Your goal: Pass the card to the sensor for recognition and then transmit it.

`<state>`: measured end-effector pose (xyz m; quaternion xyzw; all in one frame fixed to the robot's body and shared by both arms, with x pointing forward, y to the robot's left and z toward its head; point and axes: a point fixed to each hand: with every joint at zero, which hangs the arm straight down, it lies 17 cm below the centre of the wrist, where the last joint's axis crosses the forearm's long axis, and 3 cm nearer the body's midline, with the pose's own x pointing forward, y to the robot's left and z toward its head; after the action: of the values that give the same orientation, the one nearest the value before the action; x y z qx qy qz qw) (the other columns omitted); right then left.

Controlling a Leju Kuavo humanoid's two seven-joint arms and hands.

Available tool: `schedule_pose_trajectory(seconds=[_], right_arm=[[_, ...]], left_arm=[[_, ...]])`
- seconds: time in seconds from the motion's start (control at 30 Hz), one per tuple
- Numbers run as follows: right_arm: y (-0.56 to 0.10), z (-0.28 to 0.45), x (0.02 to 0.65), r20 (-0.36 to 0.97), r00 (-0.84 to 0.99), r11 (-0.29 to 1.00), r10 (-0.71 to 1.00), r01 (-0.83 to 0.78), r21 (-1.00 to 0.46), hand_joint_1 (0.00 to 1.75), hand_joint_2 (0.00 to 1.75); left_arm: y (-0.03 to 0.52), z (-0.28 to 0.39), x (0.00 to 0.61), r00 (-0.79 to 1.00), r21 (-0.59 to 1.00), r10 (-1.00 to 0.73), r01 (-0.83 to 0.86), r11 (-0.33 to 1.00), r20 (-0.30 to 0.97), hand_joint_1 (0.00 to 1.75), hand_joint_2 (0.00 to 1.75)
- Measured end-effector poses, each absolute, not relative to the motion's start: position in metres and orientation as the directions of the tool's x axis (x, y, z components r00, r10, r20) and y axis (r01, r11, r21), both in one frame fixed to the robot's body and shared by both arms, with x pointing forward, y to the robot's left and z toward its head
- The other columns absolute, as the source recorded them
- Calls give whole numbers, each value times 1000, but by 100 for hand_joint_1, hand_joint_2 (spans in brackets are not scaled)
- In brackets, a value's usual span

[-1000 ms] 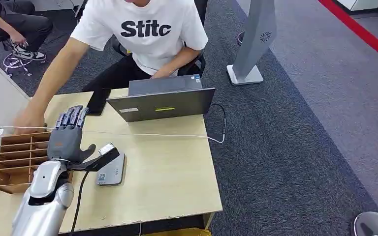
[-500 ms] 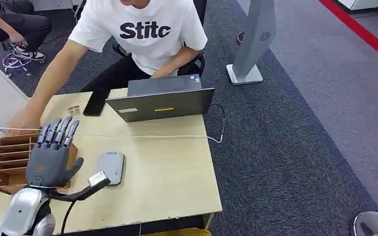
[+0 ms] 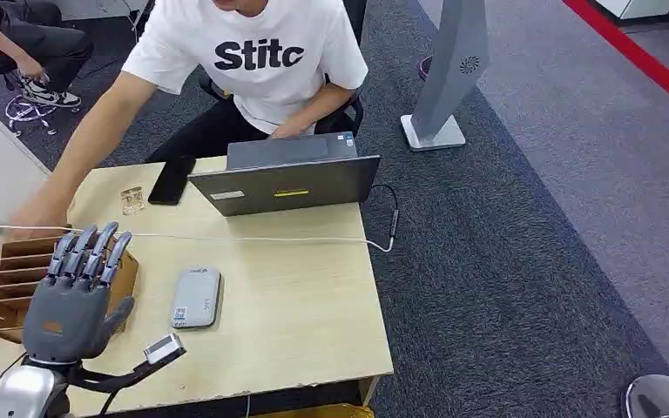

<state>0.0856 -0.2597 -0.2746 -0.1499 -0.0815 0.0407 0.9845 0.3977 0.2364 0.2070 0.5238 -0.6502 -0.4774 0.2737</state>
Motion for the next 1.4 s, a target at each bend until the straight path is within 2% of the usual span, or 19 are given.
schedule_pose_trajectory(seconds=[0.1,0.17,0.2,0.27,0.57,1.07,1.23,1.4], right_arm=[[-260,-275,86,149,984,952,102,-53,-302,0,175],[-259,-275,85,150,985,954,85,-37,-298,0,175],[-258,-275,84,147,987,955,69,-22,-297,0,175],[-259,-275,79,126,990,951,68,-26,-307,0,175],[-256,-275,78,120,991,953,63,-24,-302,0,175],[-256,-275,78,118,990,952,76,-37,-303,0,175],[-255,-275,79,118,988,951,96,-56,-304,0,175],[-255,-275,79,119,987,950,109,-68,-306,0,175]], left_arm=[[238,206,397,-299,909,-943,-416,-10,-147,0,175],[248,191,393,-272,929,-946,-364,-68,-176,0,175],[272,162,395,-231,961,-951,-232,-152,-206,0,175],[339,144,411,-120,958,-953,-104,-266,-278,0,175],[383,126,418,-32,938,-937,-6,-347,-347,0,175],[416,93,422,7,935,-939,102,-341,-343,0,175],[419,77,427,-6,943,-952,134,-304,-306,0,175],[409,72,435,-19,966,-970,88,-244,-243,0,175]])
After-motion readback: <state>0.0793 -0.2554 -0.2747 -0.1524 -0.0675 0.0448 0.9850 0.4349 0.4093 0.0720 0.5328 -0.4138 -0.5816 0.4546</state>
